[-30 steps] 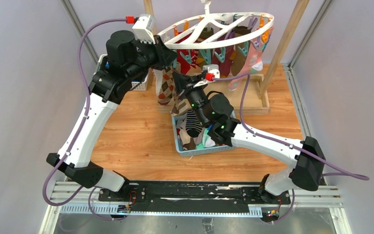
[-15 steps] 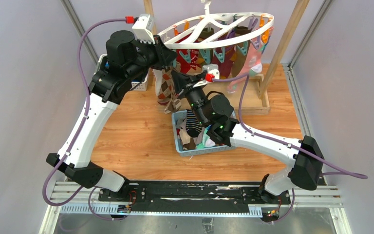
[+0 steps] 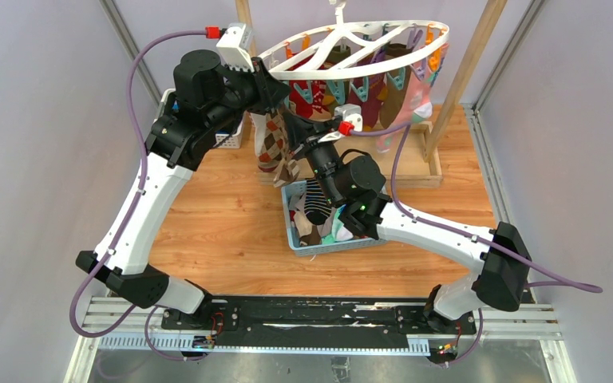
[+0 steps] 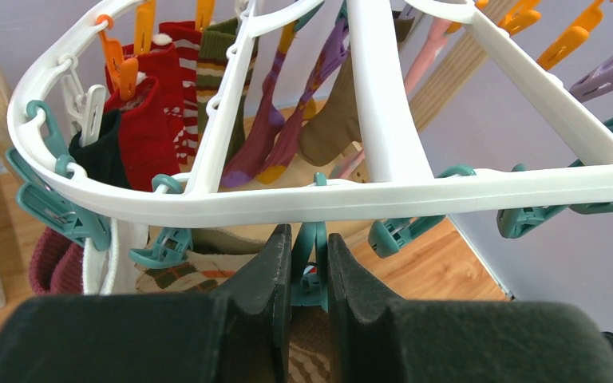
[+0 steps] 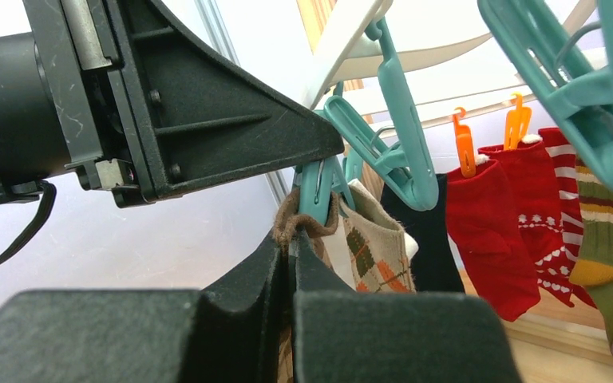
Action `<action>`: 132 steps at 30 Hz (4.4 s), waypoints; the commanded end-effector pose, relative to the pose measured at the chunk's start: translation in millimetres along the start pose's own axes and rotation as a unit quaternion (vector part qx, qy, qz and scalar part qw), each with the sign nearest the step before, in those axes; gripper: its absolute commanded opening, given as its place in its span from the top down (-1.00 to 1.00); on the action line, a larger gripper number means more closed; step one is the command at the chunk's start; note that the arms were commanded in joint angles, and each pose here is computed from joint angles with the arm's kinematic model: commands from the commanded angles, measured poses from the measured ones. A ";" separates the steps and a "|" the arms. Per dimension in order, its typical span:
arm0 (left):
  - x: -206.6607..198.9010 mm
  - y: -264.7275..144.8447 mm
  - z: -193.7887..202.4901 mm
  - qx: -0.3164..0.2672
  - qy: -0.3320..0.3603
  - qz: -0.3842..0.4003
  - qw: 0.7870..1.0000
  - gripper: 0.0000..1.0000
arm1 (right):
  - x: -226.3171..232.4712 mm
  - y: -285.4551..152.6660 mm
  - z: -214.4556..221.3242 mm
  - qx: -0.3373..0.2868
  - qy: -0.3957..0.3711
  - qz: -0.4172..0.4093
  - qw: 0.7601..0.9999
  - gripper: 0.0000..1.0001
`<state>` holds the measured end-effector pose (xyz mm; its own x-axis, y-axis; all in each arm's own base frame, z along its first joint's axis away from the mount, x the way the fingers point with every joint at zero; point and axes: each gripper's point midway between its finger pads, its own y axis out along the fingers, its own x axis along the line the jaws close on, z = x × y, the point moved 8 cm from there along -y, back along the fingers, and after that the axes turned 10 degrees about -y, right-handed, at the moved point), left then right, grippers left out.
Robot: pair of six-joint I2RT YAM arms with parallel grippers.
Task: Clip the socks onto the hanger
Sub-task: Clamp the sock onto the hanger, then open the clamp at the hanger.
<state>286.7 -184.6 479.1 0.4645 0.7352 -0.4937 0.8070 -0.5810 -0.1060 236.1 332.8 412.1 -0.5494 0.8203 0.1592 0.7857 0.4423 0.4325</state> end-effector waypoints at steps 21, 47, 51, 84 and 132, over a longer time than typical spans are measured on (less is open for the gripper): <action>6.8 -17.8 1.6 0.006 0.005 -0.037 0.999 -0.27 | -4.1 -2.9 -3.4 -0.010 -0.027 0.011 1.000 0.99; 6.7 -29.0 12.9 0.041 0.072 0.005 0.997 -0.14 | -112.7 -72.2 -8.2 0.091 0.022 -0.118 0.989 -0.28; 7.1 -29.5 18.0 0.050 0.070 0.012 0.996 -0.10 | -116.6 -56.2 -18.2 0.079 0.045 -0.184 0.979 -0.29; 25.4 -28.6 42.2 0.081 0.090 -0.011 0.993 -0.04 | -147.5 -71.8 -4.7 -0.032 0.126 -0.138 0.982 -0.61; 9.6 -49.7 22.0 0.048 0.069 -0.005 0.996 -0.12 | -119.4 -18.8 -30.5 -0.106 0.197 -0.294 0.929 1.00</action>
<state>254.9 -161.9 442.5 0.4902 0.7933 -0.3609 0.7682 -0.5889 -0.2511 288.8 205.3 408.7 -0.9626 0.2072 0.1746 0.2699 0.6765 0.6852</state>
